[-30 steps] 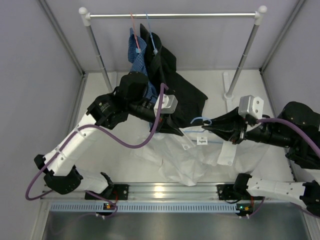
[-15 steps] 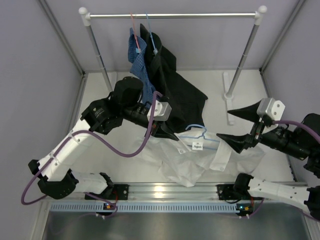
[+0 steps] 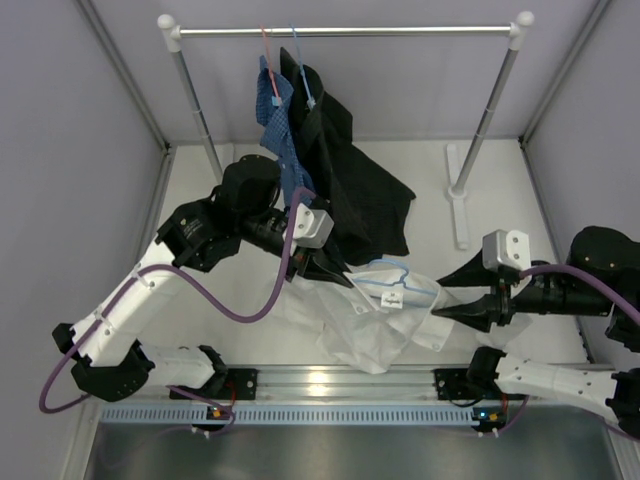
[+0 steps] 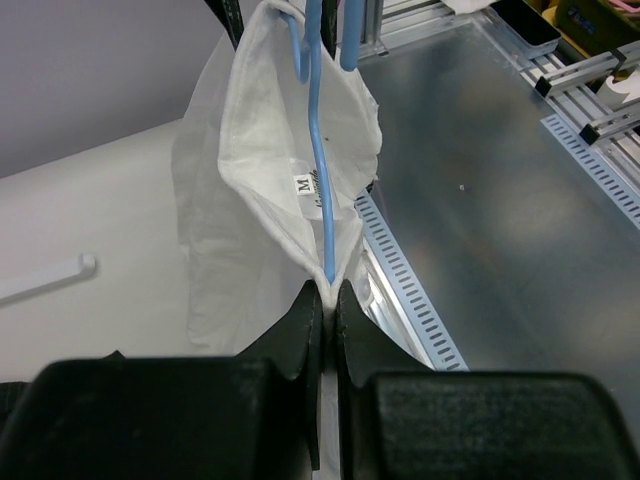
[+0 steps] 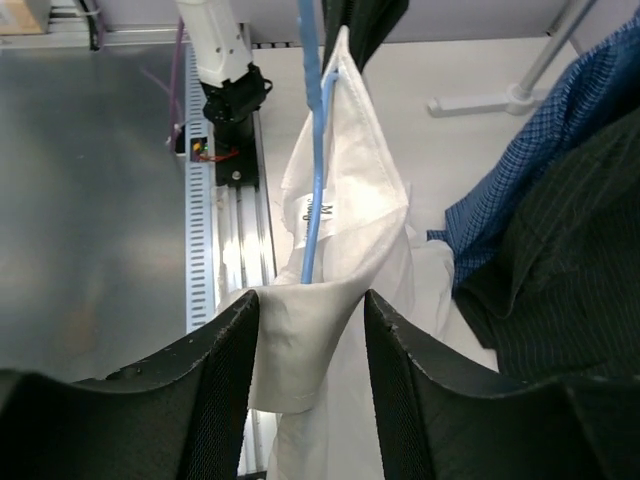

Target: Place the shirt on the hanger

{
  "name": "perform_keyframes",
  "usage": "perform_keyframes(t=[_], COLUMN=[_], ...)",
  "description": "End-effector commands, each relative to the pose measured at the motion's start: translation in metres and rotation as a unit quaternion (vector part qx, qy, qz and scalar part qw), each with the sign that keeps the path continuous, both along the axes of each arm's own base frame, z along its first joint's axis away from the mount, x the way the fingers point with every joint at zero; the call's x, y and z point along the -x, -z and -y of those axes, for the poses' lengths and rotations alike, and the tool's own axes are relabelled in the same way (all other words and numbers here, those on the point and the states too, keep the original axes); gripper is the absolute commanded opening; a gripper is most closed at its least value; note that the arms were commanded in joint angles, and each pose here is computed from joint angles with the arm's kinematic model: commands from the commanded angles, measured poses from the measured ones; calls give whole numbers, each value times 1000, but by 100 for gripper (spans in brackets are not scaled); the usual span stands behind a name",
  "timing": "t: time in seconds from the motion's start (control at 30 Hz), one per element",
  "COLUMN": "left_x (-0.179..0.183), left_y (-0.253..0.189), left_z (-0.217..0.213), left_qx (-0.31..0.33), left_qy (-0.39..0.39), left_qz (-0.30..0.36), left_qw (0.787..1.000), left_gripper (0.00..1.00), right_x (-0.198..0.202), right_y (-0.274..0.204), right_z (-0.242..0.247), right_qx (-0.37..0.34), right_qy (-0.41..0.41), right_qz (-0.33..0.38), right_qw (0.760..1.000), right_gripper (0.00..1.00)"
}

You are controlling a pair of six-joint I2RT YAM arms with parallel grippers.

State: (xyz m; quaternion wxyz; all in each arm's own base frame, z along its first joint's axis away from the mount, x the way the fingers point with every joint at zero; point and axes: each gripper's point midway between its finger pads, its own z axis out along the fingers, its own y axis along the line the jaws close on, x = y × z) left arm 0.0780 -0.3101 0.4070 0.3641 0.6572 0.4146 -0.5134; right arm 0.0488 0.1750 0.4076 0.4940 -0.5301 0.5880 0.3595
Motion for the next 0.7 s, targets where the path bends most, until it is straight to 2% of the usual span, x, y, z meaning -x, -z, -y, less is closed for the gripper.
perform_keyframes(t=[0.0,0.13,0.27,0.33,0.37,0.47,0.5,0.53,0.67], left_x=[14,13,12,11,11,5,1,-2,-22], left_y=[-14,-12,-13,-13,-14,-11,-8,-6,3], left_z=[-4,-3,-4,-4,-5,-4,-4,-4,-1], left_qx=[39,37,39,38,39,32,25,21,7], left_qy=[43,45,39,33,31,12,-4,-13,-75], left_qz=[20,18,25,28,30,34,36,36,37], left_qw=[998,998,998,998,998,999,999,999,996], left_gripper=[0,0,0,0,0,0,0,0,0], right_x=[17,17,16,13,7,-11,-28,-33,-60], right_y=[0,6,14,15,13,-7,-12,-27,-49], right_z=[-8,-14,-17,-17,-15,-6,2,10,46], right_qx=[-5,2,11,12,11,-31,-43,-75,-128], right_qy=[-58,-66,-67,-59,-41,24,80,108,231], right_qz=[-7,-20,-25,-22,-15,12,19,34,47], right_qw=[998,998,997,998,999,999,996,991,963], right_gripper=[44,41,17,10,0,0,0,0,0])
